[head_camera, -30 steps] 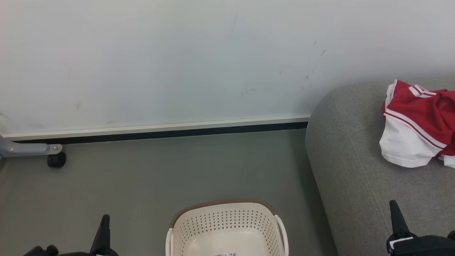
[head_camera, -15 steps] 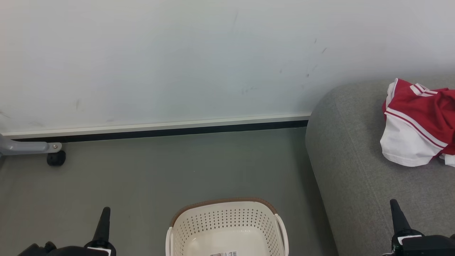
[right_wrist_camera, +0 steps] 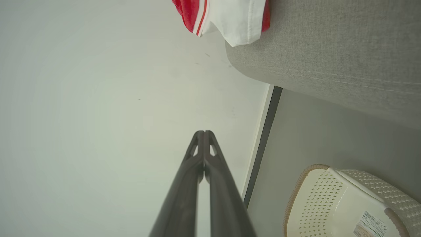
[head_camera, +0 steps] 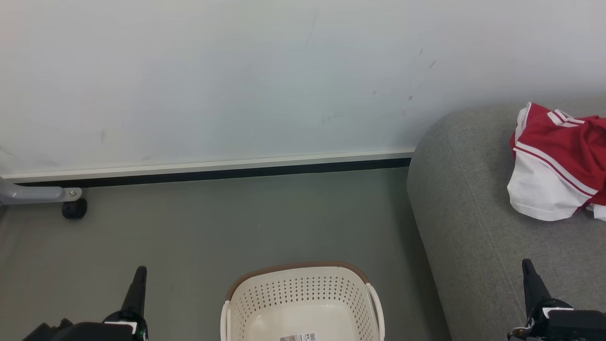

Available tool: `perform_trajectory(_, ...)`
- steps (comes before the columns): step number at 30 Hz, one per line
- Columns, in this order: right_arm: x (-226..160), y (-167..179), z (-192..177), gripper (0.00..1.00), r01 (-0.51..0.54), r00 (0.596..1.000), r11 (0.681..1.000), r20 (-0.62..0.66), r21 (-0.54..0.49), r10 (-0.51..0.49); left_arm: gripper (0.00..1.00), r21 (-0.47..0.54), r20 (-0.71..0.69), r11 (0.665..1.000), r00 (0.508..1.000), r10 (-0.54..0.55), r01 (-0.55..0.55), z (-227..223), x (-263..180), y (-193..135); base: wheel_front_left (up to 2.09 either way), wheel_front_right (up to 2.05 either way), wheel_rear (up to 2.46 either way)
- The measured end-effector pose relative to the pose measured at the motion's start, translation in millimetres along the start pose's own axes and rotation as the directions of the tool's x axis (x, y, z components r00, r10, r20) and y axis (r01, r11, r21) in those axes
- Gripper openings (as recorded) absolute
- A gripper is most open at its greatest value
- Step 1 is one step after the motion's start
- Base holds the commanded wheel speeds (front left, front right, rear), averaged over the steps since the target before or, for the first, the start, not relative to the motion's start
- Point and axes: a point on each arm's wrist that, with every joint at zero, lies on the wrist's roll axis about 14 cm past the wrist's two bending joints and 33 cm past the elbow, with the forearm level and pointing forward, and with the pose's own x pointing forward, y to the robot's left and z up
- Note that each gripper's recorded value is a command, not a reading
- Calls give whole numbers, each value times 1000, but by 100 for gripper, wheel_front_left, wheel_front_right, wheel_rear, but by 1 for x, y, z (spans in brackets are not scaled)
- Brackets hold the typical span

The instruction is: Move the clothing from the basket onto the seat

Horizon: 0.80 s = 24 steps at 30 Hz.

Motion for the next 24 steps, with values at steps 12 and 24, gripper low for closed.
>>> perform_trajectory(12,5,5,3,0,-32,999,990,10,138,31,0,-136,4,989,999,-52,52,2,7,-12,0,0,0)
perform_trajectory(24,5,6,3,0,-34,999,990,10,138,33,0,-136,5,989,999,-52,52,2,7,-11,0,0,0)
